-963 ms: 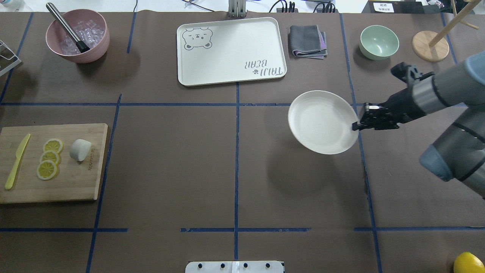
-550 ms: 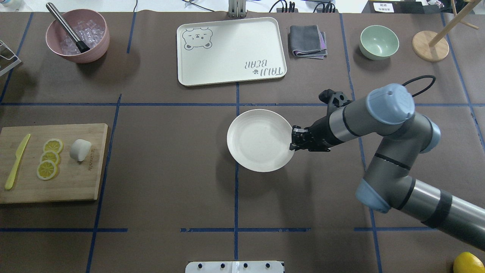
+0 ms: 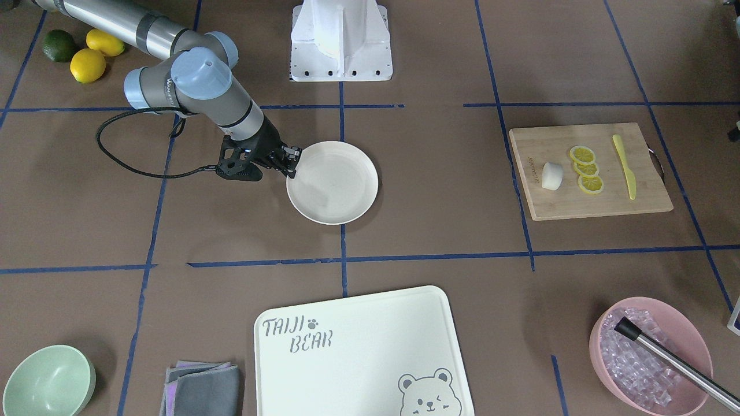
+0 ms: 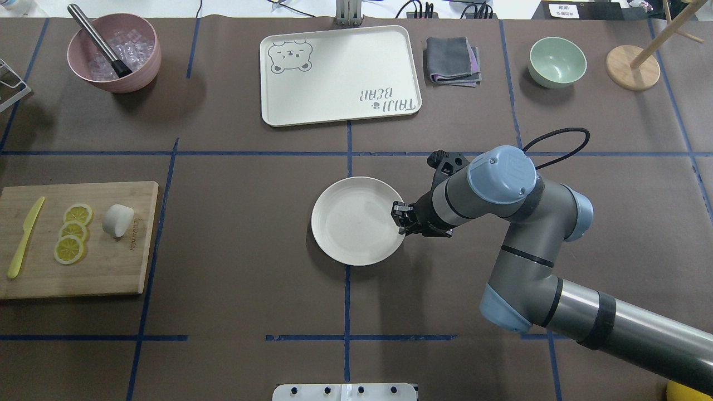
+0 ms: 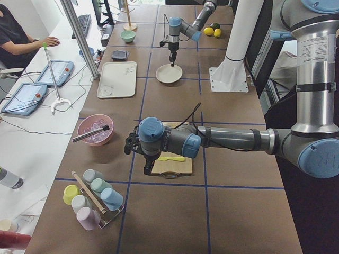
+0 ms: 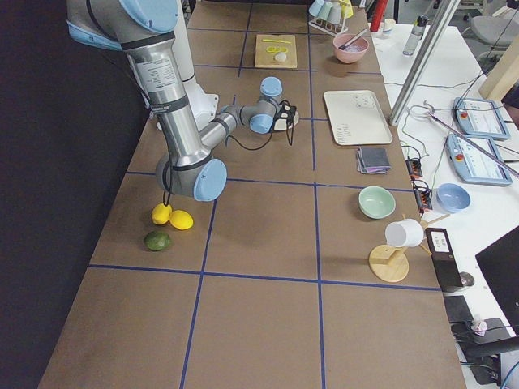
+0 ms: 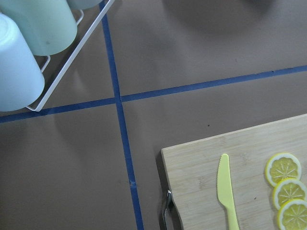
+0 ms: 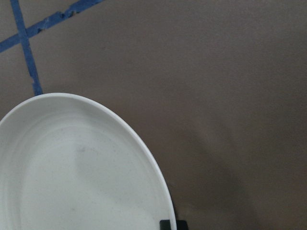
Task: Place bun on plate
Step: 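Release the plate and raise the right gripper while the left gripper reaches the bun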
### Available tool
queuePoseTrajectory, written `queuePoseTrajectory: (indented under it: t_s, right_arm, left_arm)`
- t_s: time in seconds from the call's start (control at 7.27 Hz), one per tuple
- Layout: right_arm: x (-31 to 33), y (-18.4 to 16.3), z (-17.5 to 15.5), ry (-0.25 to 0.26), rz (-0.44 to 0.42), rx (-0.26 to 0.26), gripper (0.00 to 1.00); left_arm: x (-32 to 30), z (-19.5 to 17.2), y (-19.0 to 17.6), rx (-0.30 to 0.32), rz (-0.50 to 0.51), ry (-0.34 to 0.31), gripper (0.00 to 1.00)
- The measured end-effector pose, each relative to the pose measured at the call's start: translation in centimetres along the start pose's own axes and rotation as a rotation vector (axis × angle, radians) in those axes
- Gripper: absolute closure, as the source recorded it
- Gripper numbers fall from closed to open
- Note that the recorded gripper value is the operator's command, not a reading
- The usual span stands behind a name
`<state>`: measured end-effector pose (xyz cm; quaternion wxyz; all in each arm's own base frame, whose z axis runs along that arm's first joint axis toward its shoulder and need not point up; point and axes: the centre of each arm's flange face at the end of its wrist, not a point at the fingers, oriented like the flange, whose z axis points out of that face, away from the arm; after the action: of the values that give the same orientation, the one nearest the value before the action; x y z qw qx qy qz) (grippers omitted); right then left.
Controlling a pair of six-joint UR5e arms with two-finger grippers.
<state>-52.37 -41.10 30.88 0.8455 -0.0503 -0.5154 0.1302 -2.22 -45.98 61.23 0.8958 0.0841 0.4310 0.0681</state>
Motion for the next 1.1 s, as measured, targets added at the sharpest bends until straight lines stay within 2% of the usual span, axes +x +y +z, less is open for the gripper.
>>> queuePoseTrajectory:
  t_s: [0.14, 0.28, 0.41, 0.55, 0.83, 1.1]
  right_arm:
    - [-0.5, 0.1, 0.0, -0.003, 0.006, 0.001, 1.00]
    - [-0.8, 0.1, 0.0, -0.005, 0.010, 0.002, 0.85]
    - [-0.9, 0.2, 0.1, -0.005, 0.012, 0.002, 0.07]
    - [-0.9, 0.2, 0.1, -0.004, 0.012, 0.002, 0.01]
    - [-1.1, -0.1, -0.7, -0.017, 0.009, 0.020, 0.00]
    - [0.4, -2.4, -5.0, -0.049, 0.026, 0.047, 0.00]
  left_arm:
    - [0.2, 0.2, 0.0, -0.005, 0.004, 0.002, 0.00]
    - [0.3, 0.3, -0.1, -0.007, 0.006, 0.003, 0.00]
    - [0.5, 0.4, -0.1, -0.007, 0.009, 0.004, 0.00]
    - [1.5, 0.7, -0.5, -0.013, 0.003, 0.009, 0.00]
    - [8.3, 3.0, -1.5, -0.035, -0.049, 0.044, 0.00]
    - [17.5, 8.0, -1.4, -0.052, -0.081, 0.098, 0.01]
